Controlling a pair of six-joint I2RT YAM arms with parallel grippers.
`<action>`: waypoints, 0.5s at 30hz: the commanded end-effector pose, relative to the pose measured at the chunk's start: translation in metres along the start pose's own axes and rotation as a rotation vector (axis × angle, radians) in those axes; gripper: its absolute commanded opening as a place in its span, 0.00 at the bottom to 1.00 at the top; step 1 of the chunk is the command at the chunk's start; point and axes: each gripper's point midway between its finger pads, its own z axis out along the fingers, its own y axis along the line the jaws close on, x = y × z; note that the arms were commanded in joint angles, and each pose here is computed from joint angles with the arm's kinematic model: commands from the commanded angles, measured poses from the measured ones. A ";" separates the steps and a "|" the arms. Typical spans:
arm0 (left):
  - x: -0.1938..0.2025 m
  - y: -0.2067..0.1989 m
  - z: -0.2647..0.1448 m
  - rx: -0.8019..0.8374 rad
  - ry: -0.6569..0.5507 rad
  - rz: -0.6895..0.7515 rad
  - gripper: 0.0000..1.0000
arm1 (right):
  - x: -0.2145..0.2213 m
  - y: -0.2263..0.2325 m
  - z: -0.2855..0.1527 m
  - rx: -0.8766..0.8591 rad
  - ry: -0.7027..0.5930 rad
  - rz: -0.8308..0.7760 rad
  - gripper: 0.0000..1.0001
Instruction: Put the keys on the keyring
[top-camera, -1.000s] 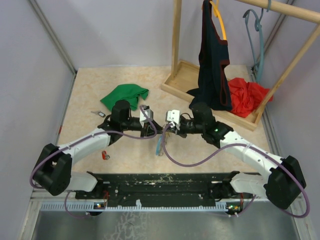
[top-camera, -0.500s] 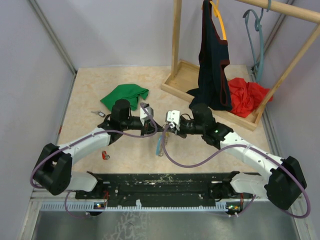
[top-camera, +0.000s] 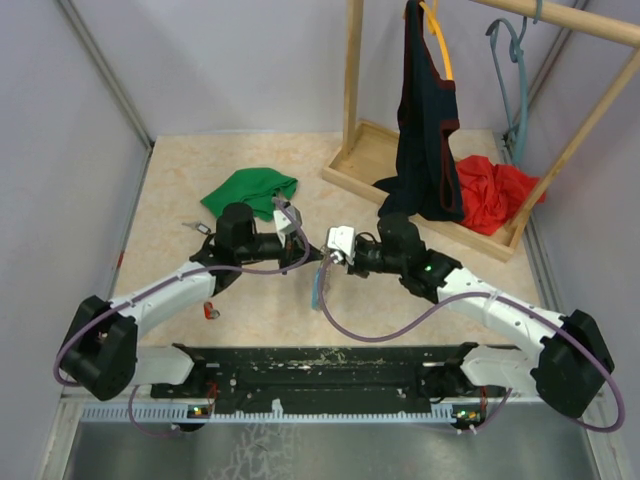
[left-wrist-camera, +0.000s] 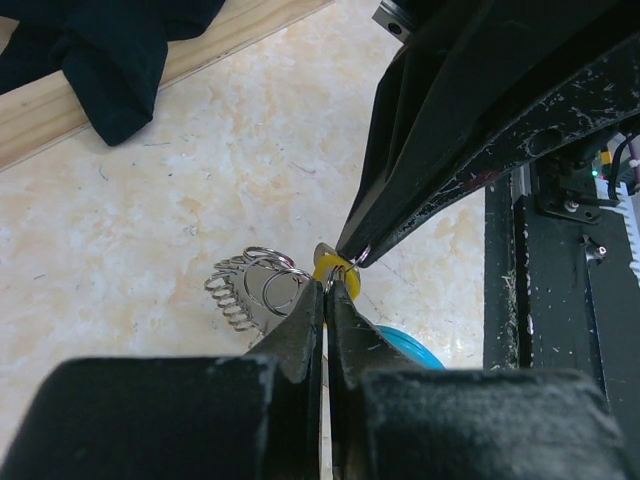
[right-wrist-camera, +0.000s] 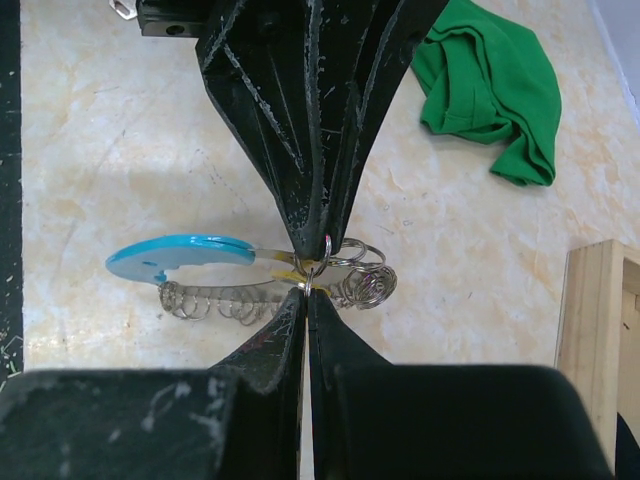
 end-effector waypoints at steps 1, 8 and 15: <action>-0.028 0.017 -0.009 -0.113 -0.087 0.036 0.00 | -0.003 0.006 0.003 -0.007 -0.017 -0.007 0.00; -0.033 0.015 -0.009 -0.118 -0.142 0.009 0.00 | -0.008 0.012 0.013 -0.038 -0.056 -0.006 0.00; -0.036 0.015 -0.012 -0.152 -0.220 -0.040 0.00 | -0.015 0.015 0.023 -0.049 -0.083 -0.016 0.00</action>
